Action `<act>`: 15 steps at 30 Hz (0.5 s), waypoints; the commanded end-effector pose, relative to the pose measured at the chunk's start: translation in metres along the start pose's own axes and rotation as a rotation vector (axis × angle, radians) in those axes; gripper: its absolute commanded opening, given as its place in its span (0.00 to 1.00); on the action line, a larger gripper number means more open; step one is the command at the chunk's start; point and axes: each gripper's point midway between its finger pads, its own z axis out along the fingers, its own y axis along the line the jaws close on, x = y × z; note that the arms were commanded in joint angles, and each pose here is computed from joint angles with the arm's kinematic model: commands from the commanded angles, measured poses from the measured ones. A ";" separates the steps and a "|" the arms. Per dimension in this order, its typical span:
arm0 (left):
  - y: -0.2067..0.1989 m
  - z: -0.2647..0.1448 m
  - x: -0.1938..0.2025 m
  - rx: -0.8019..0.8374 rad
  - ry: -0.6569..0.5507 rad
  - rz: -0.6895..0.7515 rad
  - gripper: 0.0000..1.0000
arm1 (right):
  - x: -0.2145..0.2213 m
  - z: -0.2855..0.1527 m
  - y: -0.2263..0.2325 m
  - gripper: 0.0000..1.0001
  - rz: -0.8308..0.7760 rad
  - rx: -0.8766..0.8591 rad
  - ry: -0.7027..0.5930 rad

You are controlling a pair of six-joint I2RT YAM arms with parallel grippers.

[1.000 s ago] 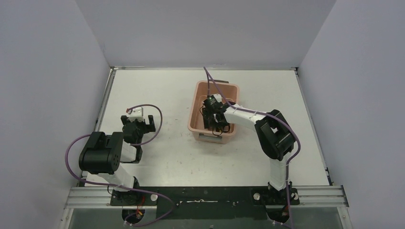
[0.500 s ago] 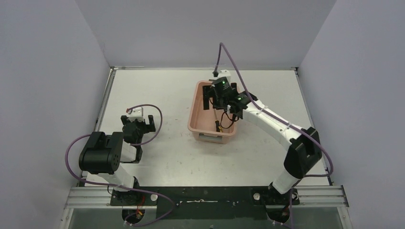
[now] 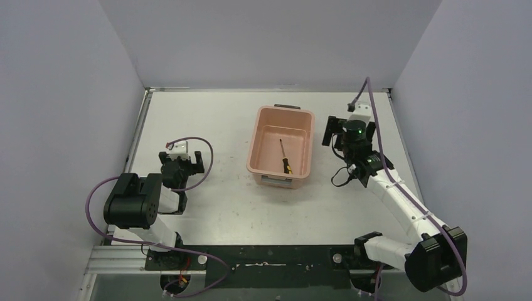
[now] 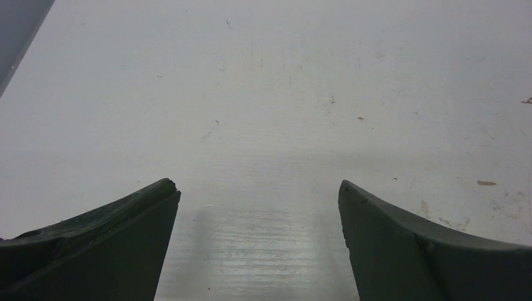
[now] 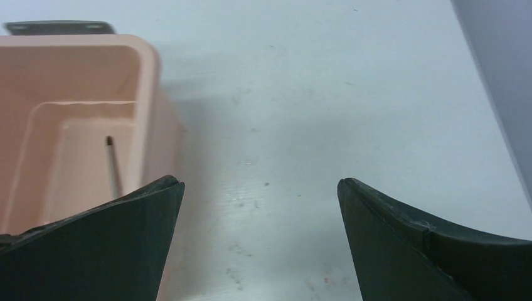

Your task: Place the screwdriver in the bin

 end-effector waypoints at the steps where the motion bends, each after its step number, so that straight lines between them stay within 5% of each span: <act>1: -0.002 0.006 -0.022 0.008 -0.071 -0.004 0.97 | -0.004 0.006 -0.049 1.00 0.058 0.090 -0.134; 9: -0.002 0.005 -0.022 0.008 -0.070 -0.004 0.97 | 0.069 0.013 -0.095 1.00 0.119 0.107 -0.283; 15: -0.002 0.005 -0.022 0.008 -0.071 -0.003 0.97 | 0.078 0.008 -0.099 1.00 0.100 0.101 -0.334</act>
